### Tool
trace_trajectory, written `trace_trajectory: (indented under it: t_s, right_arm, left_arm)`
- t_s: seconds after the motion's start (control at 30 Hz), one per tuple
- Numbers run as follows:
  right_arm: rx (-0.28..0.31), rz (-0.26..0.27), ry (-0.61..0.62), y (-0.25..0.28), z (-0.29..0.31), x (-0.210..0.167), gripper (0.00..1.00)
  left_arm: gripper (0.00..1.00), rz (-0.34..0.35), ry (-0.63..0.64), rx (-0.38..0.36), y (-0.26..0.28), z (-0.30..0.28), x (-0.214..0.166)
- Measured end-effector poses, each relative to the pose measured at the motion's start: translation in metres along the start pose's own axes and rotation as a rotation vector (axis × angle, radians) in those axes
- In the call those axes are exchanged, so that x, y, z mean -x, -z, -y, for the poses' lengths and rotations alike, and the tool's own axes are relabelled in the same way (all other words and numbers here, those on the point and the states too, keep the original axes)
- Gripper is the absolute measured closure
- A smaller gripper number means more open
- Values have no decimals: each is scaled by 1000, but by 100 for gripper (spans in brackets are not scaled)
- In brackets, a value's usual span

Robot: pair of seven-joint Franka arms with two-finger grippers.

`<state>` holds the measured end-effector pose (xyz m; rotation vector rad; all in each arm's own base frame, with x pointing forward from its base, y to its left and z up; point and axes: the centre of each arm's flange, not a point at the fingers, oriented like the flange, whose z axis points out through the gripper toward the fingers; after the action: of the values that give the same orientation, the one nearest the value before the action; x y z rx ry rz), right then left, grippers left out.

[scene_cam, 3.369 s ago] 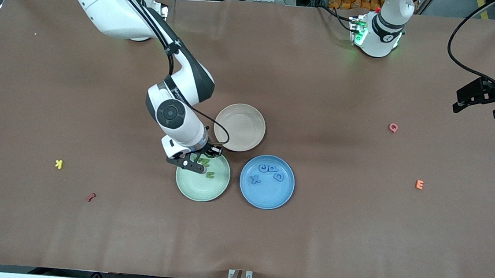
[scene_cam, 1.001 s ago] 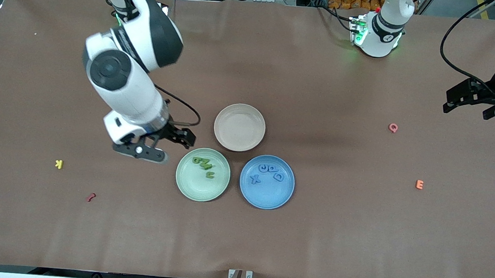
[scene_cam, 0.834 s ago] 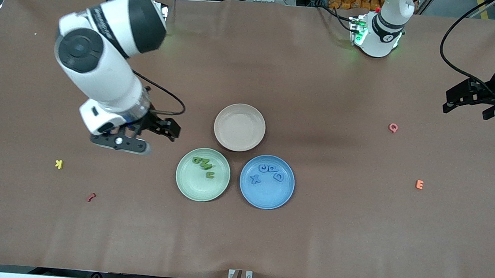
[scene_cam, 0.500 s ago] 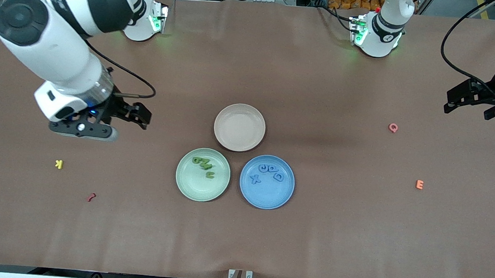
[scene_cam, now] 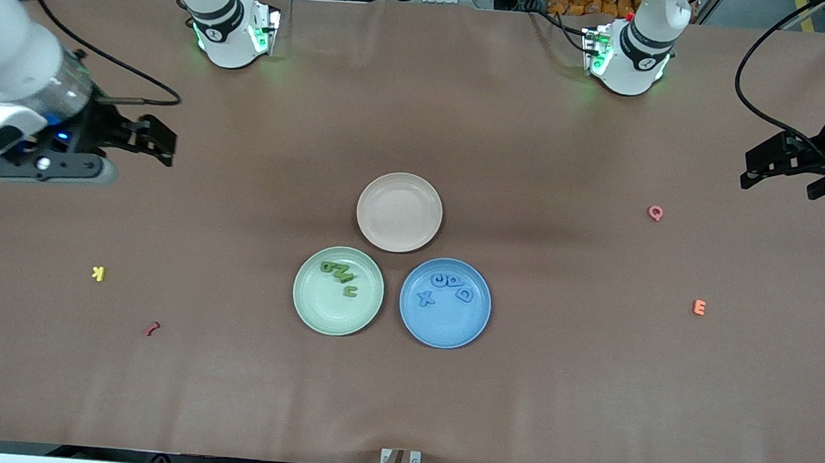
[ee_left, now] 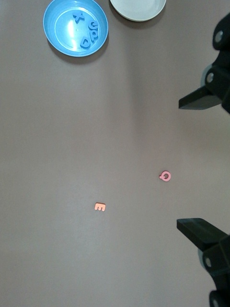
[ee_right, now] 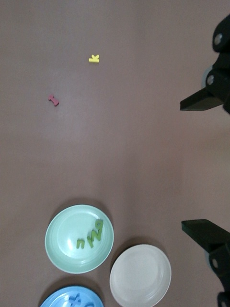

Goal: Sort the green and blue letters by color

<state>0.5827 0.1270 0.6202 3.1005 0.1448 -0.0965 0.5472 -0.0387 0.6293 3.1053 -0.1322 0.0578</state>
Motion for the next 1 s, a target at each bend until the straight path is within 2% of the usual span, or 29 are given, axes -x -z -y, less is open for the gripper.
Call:
trace_trajectory:
  t_s: [0.27,0.6,1.0]
  right_arm:
    - [-5,4,17,5,-56,2,0]
    - [-8,0,-14,5,-87,2,0]
    - [-53,-46,-28,-2,-123,11,0]
  left_arm:
    - [0,2,0,0,-1,0,0]
    - [0,2,-5,0,-1,-3,-1]
    - [0,3,-9,0,-1,-5,-1]
